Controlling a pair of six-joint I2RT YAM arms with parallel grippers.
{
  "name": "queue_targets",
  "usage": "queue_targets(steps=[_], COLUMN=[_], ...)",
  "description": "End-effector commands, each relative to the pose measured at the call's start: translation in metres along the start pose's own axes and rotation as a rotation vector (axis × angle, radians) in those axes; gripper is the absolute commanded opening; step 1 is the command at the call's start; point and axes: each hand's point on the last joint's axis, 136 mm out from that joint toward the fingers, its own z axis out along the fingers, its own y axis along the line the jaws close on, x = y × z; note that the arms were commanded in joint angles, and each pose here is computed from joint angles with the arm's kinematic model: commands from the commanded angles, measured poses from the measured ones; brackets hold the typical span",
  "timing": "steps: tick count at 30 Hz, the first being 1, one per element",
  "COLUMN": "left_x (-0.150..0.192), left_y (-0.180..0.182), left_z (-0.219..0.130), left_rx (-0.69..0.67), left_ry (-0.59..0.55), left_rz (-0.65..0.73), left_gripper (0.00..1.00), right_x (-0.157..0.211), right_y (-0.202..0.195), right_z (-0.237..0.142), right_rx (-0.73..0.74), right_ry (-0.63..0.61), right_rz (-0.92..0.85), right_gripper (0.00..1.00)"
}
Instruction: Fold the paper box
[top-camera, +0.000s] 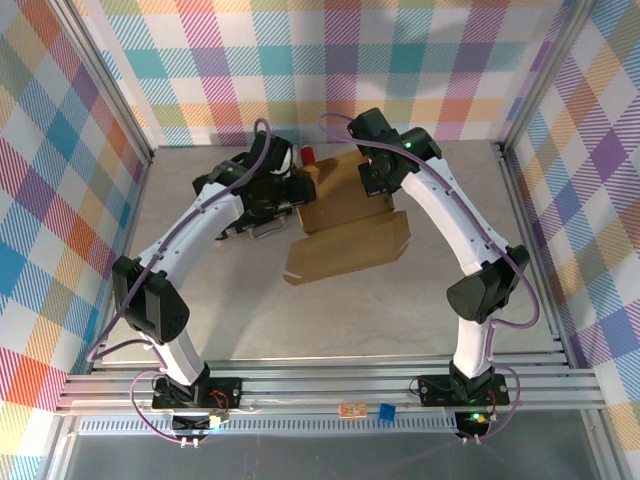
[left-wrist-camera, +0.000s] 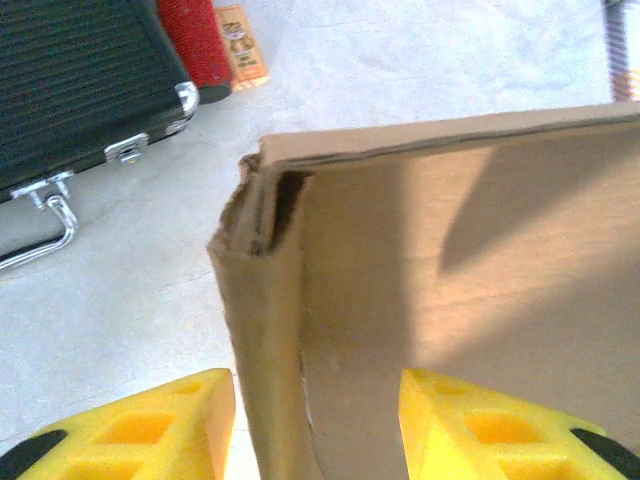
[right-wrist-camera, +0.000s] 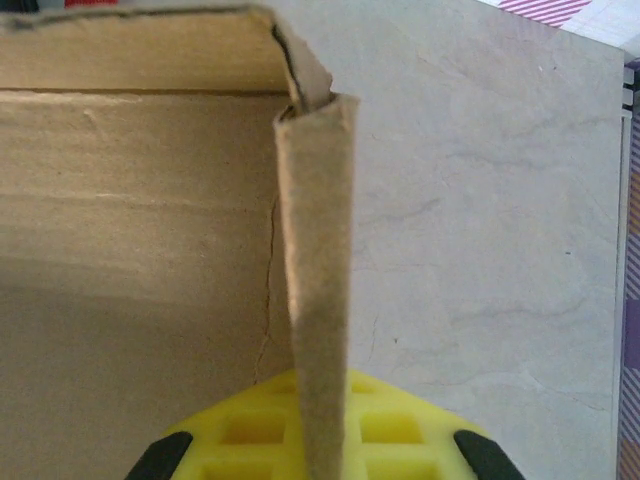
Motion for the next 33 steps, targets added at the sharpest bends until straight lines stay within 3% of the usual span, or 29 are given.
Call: queue_targets(steps=[1,19,22,26,31,33], left_x=[-0.007,0.032,0.031,0.032,0.031,0.031], left_y=[-0.024,0.010,0.010,0.015,0.025,0.029], left_z=[-0.022,0.003,0.011,0.017,0.014,0.012], left_rx=[0.126,0.011,0.001,-0.039,-0.151,-0.201], left_ry=[-0.024,0.101,0.100,0.088,0.074,0.074], left_rz=[-0.012,0.001,0.000,0.006,0.060,0.087], left_gripper=[0.47,0.43,0.36,0.18,0.00,0.00], right_x=[-0.002,-0.002,-0.002,-0.001,-0.001,-0.001], right_y=[-0.002,-0.002,-0.002,-0.003,-0.006,-0.007], right_z=[-0.008,-0.006,-0.005,-0.006,-0.008,-0.008], right_rx=[-0.023,-0.043,-0.044,-0.042,-0.033,-0.028], right_ry=[-0.018,-0.007,-0.003,-0.002,-0.008,-0.009], right_rz=[0.030,0.047,0.049,0.050,0.052,0.056], right_gripper=[0.00,0.00,0.00,0.00,0.00,0.00])
